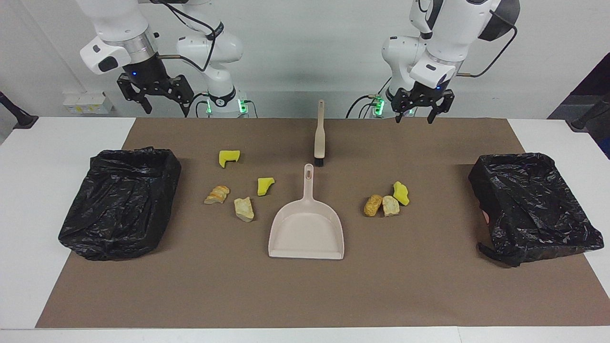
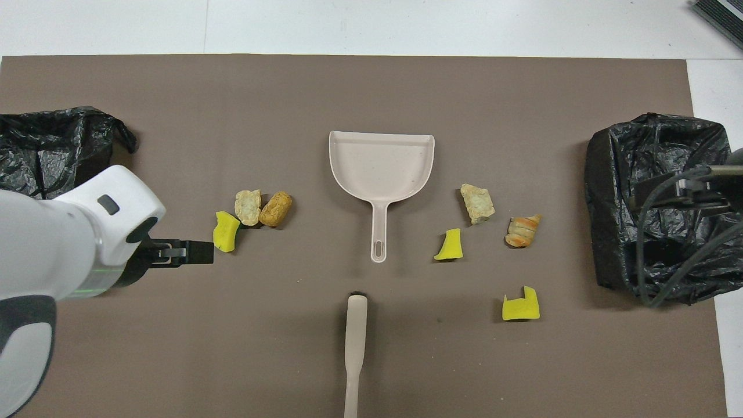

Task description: Sweep and dump trash in bin

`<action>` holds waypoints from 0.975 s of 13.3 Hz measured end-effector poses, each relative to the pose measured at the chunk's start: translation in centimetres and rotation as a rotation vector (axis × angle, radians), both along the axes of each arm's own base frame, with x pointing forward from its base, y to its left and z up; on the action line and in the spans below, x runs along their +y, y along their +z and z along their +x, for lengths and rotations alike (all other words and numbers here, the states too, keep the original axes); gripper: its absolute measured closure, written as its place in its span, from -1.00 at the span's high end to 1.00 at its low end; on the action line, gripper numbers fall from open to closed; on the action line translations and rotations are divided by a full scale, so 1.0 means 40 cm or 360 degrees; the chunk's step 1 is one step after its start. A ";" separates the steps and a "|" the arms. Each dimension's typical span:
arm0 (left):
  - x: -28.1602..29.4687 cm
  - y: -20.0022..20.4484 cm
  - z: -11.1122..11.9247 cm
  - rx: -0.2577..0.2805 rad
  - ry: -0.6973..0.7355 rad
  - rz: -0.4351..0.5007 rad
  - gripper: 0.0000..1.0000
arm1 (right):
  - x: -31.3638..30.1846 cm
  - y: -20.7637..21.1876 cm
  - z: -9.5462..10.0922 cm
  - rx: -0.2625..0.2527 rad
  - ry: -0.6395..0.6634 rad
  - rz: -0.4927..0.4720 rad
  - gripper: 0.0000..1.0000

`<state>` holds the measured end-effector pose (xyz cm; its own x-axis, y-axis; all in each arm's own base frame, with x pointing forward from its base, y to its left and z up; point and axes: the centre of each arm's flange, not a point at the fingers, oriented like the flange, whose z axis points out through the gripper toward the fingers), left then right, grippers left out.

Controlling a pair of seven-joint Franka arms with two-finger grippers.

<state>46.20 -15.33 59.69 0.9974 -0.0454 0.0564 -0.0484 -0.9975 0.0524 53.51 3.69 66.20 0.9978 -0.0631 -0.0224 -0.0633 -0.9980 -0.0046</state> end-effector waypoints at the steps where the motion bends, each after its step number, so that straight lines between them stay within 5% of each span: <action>1: 0.026 0.018 0.010 -0.0022 0.0013 -0.0005 1.00 | 0.031 -0.002 0.004 -0.0022 0.0000 -0.0002 1.00; 4: 0.056 0.036 0.019 -0.0037 0.0022 -0.0006 1.00 | 0.126 -0.037 0.029 -0.0052 -0.0031 0.0000 1.00; 7: 0.013 0.006 -0.006 0.0046 -0.0028 0.0023 1.00 | 0.244 -0.111 0.057 -0.0022 -0.0012 -0.0044 1.00; 13: -0.198 -0.141 -0.137 0.0211 -0.0141 0.0103 1.00 | 0.522 -0.313 0.112 -0.0023 -0.0131 -0.0062 1.00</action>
<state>40.73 -23.24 54.06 0.9878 -0.1330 -0.0813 -0.1334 -0.9911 0.0003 57.98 24.57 53.67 0.9893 -0.1457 -0.0040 -0.1455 -0.9888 0.0327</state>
